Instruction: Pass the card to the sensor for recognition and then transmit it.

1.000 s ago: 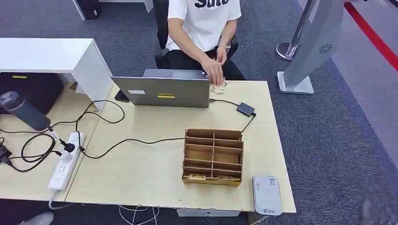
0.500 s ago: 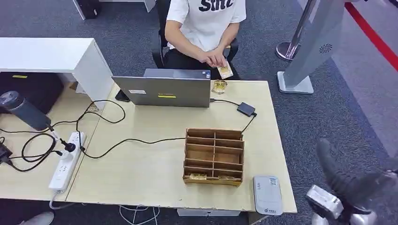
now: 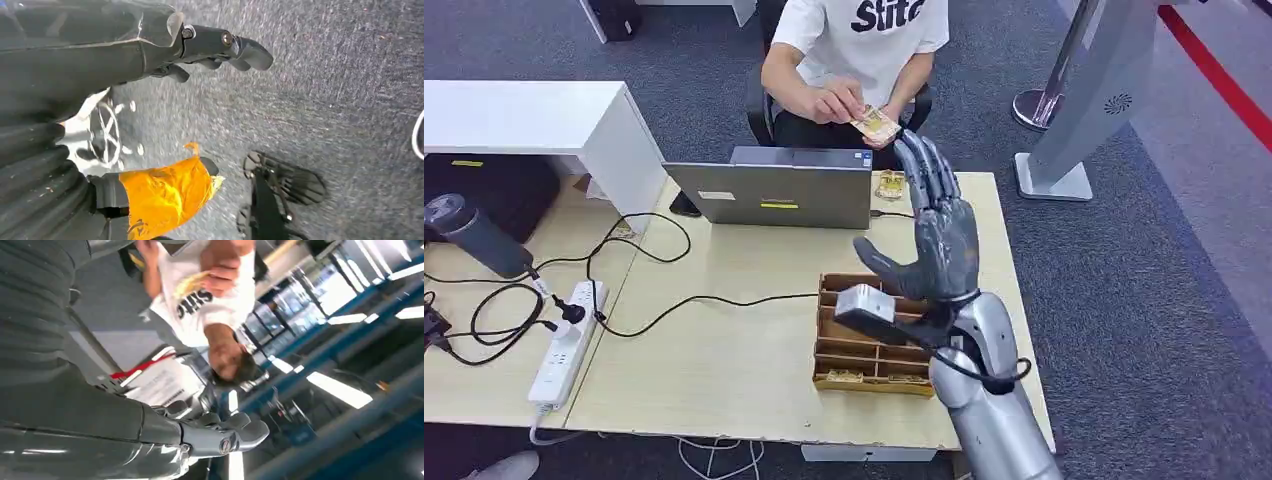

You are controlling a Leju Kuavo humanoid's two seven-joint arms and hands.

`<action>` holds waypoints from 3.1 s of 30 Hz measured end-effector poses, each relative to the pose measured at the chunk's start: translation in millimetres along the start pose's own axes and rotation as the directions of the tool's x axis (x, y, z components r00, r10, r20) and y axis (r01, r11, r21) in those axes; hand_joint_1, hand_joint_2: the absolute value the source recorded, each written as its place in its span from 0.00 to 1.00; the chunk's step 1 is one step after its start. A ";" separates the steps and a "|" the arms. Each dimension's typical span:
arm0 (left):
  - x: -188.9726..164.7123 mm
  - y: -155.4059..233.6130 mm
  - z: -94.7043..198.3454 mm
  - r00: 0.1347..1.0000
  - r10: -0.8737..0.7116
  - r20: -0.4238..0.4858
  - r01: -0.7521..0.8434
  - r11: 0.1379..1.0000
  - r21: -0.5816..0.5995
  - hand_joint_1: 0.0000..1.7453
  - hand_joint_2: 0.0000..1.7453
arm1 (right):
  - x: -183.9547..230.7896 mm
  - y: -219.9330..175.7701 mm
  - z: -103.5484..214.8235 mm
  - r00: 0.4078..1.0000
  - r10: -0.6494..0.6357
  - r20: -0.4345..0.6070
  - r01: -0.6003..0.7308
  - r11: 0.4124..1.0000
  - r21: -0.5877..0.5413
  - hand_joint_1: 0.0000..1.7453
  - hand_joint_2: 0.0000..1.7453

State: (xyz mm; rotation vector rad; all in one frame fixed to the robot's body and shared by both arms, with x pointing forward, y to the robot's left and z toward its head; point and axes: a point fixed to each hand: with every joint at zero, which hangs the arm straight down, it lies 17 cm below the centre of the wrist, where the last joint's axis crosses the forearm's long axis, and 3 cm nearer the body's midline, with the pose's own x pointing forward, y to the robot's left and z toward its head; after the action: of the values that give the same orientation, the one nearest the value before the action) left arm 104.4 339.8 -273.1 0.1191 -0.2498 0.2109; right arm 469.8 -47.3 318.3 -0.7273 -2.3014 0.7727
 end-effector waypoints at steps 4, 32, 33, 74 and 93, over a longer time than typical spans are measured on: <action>5.4 -0.3 -0.4 0.999 -0.048 0.009 0.048 0.999 -0.005 0.00 1.00 | -41.1 23.6 -36.4 0.992 0.103 -0.071 -0.097 0.991 0.089 0.00 1.00; 3.5 4.1 -1.4 0.989 -0.150 -0.006 0.150 0.988 0.022 0.00 1.00 | -98.4 66.5 -38.9 0.949 0.034 -0.313 0.035 0.977 0.213 1.00 1.00; 3.0 4.6 -1.4 0.988 -0.153 -0.008 0.153 0.988 0.024 0.00 1.00 | -96.1 65.8 -40.8 0.949 0.023 -0.316 0.045 0.978 0.206 1.00 1.00; -16.7 25.9 -1.1 0.991 0.123 -0.043 -0.115 0.982 0.147 0.00 1.00 | -188.4 -62.9 167.6 0.843 -0.245 -0.479 0.204 0.969 -0.137 1.00 1.00; -24.7 29.5 -0.3 0.982 0.182 -0.052 -0.172 0.972 0.161 0.00 1.00 | -208.4 -101.7 250.2 0.873 -0.140 -0.467 0.187 0.981 0.057 1.00 1.00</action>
State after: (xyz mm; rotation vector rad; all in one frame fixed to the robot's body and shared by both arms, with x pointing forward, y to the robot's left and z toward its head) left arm 74.5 363.7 -277.1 0.2447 -0.1772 0.4120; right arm 409.6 -336.9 148.4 -0.5854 -1.8478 0.5587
